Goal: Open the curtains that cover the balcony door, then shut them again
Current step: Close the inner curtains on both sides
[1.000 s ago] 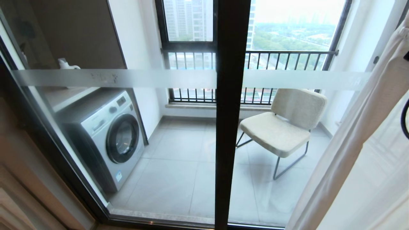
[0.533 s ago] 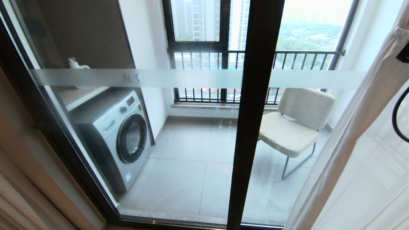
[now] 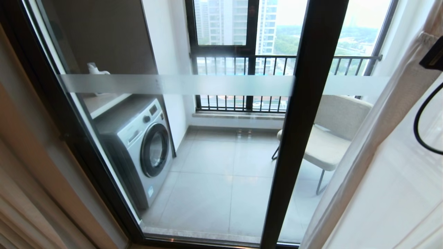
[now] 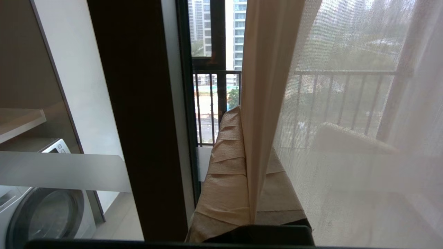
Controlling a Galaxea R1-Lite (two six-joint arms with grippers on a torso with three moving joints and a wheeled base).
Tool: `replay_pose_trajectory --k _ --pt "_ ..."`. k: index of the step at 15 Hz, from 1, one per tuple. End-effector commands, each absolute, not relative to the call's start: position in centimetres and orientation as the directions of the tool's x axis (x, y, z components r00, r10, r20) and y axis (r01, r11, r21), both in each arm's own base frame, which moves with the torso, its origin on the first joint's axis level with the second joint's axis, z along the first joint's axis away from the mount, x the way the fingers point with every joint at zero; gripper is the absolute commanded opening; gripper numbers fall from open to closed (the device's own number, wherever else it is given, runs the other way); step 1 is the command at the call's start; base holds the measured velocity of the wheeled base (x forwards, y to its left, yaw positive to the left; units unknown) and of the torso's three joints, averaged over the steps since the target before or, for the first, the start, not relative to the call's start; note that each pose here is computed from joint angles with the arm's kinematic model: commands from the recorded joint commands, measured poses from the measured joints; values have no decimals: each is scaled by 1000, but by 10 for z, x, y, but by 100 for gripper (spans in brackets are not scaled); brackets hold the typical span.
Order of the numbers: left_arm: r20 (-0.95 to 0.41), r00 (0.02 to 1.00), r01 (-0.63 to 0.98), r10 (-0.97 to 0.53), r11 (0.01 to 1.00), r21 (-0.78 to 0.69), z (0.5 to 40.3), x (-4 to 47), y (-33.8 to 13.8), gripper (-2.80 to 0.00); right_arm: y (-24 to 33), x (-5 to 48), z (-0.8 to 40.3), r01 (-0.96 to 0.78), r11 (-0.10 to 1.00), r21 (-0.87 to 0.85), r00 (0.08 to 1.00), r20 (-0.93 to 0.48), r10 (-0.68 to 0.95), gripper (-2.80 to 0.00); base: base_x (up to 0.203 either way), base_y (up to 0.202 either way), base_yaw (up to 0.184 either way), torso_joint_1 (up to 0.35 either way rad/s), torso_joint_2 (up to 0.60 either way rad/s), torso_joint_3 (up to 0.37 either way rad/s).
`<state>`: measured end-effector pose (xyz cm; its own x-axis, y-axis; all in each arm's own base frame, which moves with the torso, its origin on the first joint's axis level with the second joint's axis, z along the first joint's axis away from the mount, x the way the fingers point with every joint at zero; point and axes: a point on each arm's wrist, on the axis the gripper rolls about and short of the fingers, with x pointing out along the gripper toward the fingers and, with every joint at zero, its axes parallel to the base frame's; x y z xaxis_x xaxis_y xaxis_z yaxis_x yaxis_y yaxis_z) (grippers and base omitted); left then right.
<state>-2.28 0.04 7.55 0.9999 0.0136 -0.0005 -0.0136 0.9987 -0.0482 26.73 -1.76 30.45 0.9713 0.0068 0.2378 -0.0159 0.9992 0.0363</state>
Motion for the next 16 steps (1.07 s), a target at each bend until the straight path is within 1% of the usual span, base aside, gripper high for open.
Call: replay_pose_trajectory --k 1,16 --pt "0 1000 -14 14 999 -49 75 -23 0 -280 -18 271 303 -18 999 37 972 235 8 -280 0 186 1 1 4 6" --pt "0 1000 -14 14 999 -49 75 -23 0 -280 -17 266 307 -19 999 36 969 248 10 -280 0 190 0 4 2 3"
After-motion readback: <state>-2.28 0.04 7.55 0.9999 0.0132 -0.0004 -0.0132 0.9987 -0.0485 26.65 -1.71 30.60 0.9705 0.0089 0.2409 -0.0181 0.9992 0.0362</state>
